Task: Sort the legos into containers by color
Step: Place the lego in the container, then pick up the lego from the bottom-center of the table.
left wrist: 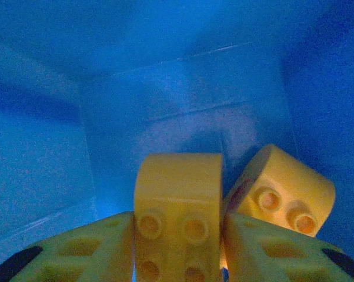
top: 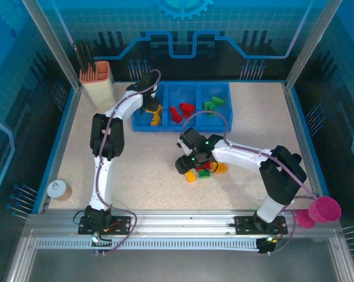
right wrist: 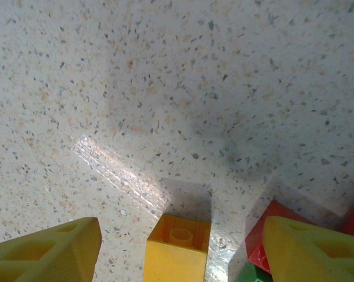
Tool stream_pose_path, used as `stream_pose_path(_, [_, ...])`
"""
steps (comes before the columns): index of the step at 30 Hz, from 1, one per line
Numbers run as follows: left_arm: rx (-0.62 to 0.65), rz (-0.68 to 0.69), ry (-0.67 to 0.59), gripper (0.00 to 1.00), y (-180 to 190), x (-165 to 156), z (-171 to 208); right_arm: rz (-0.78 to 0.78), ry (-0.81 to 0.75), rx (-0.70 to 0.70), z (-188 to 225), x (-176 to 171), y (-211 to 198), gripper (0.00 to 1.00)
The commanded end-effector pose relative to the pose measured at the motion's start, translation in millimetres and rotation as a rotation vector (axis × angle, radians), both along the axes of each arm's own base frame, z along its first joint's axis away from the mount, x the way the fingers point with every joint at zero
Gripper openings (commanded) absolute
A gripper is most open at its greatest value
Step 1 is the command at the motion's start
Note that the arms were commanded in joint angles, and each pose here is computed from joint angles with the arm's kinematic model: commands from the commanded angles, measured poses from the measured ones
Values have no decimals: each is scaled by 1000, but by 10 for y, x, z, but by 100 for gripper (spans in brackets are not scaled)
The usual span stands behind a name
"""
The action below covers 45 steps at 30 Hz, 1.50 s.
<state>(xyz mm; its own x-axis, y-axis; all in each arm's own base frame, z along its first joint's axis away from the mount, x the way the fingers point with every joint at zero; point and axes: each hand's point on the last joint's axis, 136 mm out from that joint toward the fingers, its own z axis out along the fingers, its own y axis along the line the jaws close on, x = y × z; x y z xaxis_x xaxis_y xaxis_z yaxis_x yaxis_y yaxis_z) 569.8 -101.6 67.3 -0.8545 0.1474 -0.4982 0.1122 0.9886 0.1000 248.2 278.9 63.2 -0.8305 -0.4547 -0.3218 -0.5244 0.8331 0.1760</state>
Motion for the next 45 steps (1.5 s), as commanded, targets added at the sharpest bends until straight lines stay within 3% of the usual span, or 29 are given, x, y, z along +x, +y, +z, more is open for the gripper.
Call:
stream_pose_path(1, [-13,29,-61,45,63,3,326,26,13,-47,-25,-68,-31,74])
stream_pose_path(15, [-160,39,-223,52,-21,-291,1255,122,73,-171,-377,-245,-42,67])
stream_pose_path(29, [-235,14,-395,59,11,-724,2260,147,102,-280,-521,-332,-220,32])
stream_pose_path(36, [-196,6,-465,64,166,-1124,2583,203,42,-235,-162,-130,-43,26])
stream_pose_path(45, [-176,-15,-457,68,363,-1874,2676,224,-164,-106,676,719,421,26])
